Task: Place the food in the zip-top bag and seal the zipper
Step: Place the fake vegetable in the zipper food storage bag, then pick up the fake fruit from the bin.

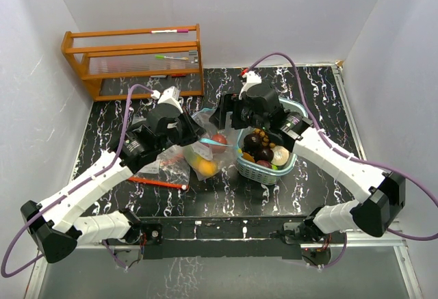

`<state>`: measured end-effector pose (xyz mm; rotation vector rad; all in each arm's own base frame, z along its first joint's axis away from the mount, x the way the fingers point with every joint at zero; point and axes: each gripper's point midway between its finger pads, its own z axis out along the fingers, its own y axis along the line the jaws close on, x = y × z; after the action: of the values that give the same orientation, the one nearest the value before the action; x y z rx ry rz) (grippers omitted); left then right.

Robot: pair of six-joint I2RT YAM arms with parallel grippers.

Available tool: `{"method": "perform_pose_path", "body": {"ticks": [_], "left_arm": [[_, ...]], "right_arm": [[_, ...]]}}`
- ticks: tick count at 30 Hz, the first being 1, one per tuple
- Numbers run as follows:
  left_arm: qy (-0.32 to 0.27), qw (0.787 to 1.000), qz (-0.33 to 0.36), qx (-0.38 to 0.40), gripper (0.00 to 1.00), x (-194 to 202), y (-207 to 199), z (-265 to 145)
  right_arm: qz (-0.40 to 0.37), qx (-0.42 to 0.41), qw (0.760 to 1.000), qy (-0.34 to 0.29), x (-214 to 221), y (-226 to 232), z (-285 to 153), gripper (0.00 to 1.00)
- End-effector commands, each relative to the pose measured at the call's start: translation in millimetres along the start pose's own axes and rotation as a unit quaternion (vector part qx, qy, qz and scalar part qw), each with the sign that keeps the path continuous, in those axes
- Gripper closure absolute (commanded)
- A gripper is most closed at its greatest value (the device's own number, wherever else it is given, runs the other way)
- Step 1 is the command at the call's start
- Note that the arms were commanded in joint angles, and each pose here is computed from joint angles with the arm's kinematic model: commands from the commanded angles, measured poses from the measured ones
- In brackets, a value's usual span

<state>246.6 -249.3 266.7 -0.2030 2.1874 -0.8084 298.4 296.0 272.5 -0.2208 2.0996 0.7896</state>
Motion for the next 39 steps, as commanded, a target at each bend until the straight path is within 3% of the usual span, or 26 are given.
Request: {"method": "perform_pose_path", "body": {"ticks": [1, 2, 7, 13, 17, 28, 39], "left_arm": [[-0.004, 1.000, -0.004, 0.017, 1.00, -3, -5, -5], [-0.002, 1.000, -0.005, 0.018, 1.00, -2, -5, -4], [0.002, 1.000, -0.005, 0.015, 1.00, 1, -4, 1], [-0.013, 1.000, 0.003, 0.010, 1.00, -8, -4, -6], [-0.039, 0.999, 0.017, -0.014, 1.00, -20, 5, -17], [-0.071, 0.997, 0.014, -0.020, 1.00, -30, 13, -31], [-0.080, 0.996, 0.022, -0.012, 1.00, -32, 14, -37]], "right_arm": [[-0.011, -0.069, 0.996, -0.055, -35, 38, -25, 0.06], [-0.012, -0.076, 0.995, -0.056, -36, 43, -29, 0.02], [-0.003, -0.089, 0.993, -0.081, -51, 53, -63, 0.02], [0.041, 0.103, 0.987, -0.120, -46, -25, -104, 0.02], [0.050, 0.183, 0.980, -0.058, -8, -60, -114, 0.02], [0.059, 0.275, 0.953, 0.109, 85, -102, -102, 0.02], [0.070, 0.295, 0.939, 0.161, 130, -131, -65, 0.02]]}}
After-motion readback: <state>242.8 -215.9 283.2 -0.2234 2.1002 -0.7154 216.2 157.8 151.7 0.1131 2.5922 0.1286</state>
